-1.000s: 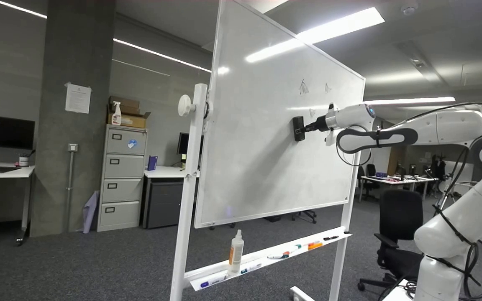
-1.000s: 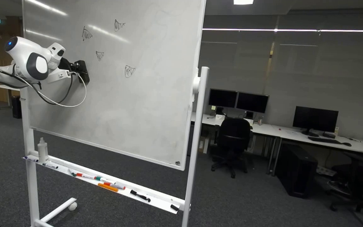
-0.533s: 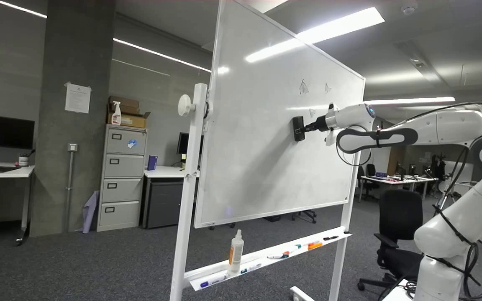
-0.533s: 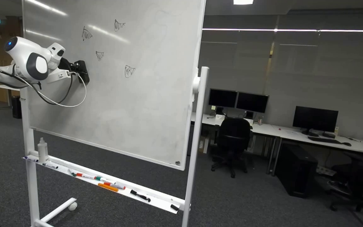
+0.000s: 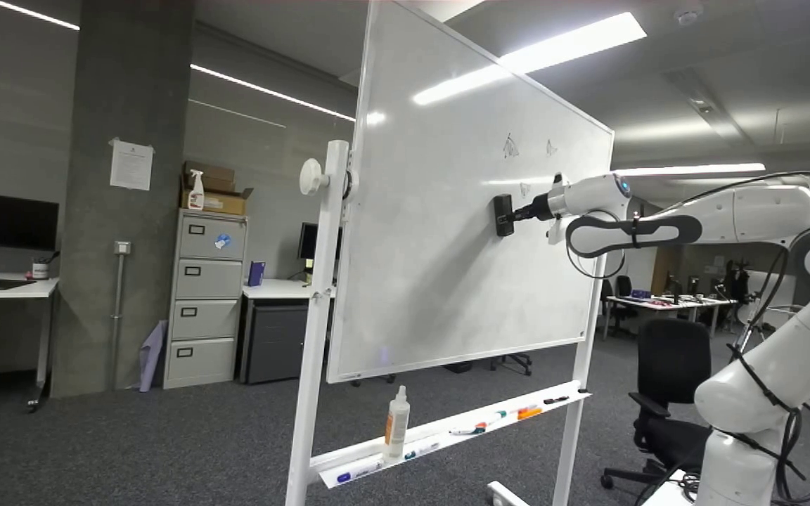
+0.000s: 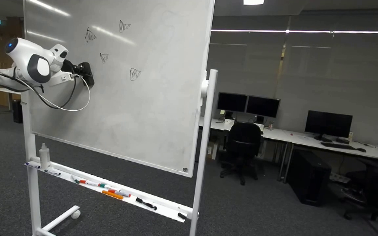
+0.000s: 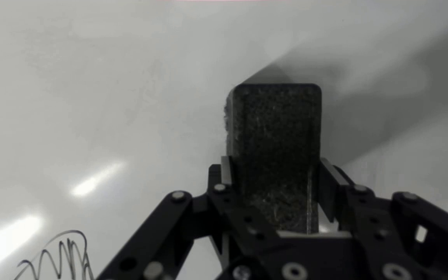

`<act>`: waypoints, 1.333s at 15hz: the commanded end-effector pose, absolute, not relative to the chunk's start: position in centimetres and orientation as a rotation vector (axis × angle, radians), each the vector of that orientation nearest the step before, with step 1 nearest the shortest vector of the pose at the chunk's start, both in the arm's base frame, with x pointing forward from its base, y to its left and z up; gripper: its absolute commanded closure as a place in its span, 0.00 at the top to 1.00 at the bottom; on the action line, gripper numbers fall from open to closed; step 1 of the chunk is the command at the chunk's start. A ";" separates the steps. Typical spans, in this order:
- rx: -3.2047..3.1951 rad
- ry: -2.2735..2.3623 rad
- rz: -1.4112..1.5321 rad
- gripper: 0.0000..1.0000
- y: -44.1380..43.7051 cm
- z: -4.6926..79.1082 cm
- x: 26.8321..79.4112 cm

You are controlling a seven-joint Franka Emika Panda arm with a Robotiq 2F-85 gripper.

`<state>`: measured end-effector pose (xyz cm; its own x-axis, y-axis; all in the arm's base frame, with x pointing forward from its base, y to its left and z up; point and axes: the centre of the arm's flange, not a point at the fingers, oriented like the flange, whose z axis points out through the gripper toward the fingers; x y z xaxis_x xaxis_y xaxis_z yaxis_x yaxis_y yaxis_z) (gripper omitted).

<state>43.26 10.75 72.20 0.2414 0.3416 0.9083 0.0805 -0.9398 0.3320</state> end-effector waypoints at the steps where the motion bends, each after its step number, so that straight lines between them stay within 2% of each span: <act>1: 2.246 0.284 1.816 0.30 9.0 74.0 43.8; 20: 2.217 0.016 1.954 0.30 0.1 82.5 45.9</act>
